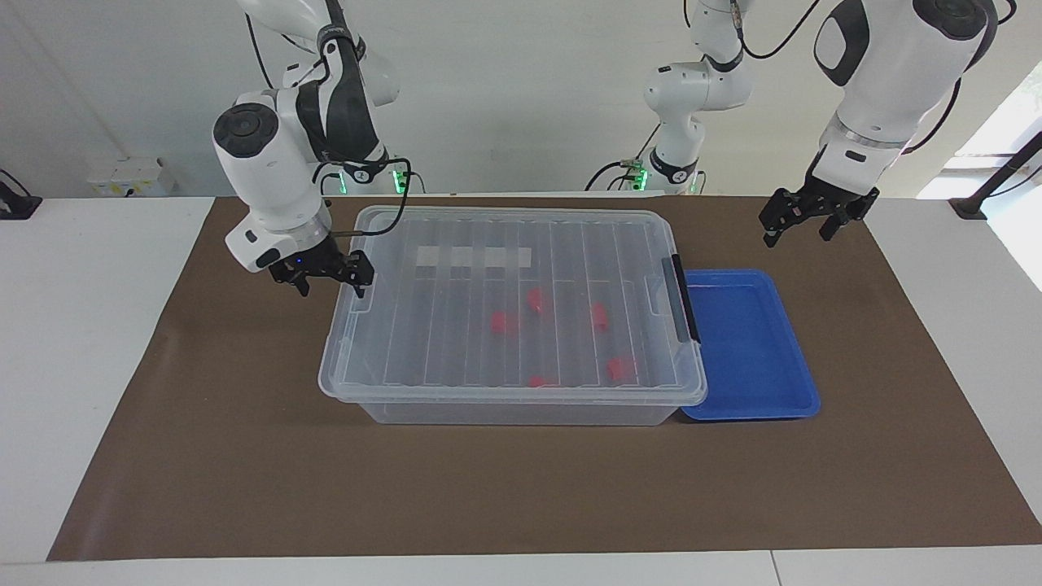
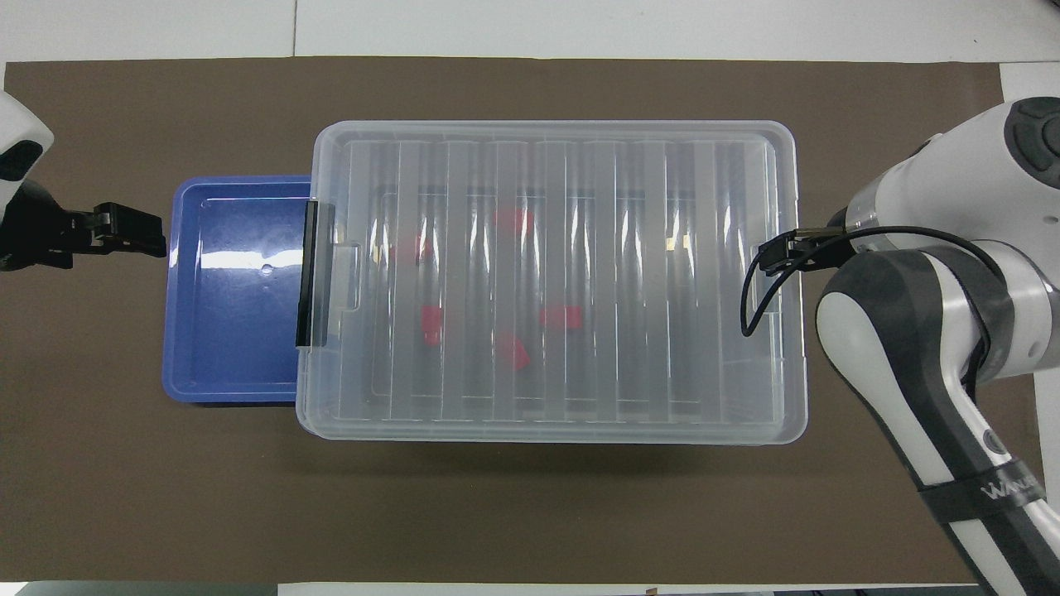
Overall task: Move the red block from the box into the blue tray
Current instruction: 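Grip the clear lid edge with the right gripper and slide it away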
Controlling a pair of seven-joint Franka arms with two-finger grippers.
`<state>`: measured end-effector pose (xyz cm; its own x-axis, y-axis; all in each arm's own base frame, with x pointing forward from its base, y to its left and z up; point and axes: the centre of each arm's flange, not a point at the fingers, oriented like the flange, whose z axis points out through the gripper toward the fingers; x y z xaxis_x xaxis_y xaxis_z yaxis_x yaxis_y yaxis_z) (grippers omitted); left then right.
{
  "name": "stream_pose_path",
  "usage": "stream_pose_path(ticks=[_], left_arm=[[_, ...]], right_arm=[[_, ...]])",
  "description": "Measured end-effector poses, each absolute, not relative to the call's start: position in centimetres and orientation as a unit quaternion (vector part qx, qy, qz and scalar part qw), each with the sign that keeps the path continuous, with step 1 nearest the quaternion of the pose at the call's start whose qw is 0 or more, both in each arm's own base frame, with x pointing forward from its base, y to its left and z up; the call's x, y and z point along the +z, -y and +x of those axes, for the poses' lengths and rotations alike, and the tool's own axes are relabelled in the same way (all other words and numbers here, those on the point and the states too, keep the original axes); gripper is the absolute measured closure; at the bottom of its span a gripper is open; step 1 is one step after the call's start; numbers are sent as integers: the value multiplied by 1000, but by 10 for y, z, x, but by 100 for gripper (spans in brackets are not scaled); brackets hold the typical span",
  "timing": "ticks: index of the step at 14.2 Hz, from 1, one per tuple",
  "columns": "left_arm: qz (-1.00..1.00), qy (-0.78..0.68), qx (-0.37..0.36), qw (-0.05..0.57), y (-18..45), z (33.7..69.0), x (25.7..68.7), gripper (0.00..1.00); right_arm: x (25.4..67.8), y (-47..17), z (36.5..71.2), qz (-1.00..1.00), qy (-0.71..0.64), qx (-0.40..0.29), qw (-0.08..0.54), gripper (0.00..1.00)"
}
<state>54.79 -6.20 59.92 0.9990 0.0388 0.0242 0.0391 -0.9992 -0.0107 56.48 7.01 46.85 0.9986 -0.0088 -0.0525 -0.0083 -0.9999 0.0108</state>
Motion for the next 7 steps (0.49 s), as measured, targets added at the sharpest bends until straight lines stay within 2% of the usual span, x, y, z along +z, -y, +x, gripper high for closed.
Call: stream_pose_path(ticks=[7], left_arm=[[-1000, 19, -12, 6, 62, 548, 599, 0]], right_arm=[[460, -63, 554, 999, -1, -35, 6, 0]])
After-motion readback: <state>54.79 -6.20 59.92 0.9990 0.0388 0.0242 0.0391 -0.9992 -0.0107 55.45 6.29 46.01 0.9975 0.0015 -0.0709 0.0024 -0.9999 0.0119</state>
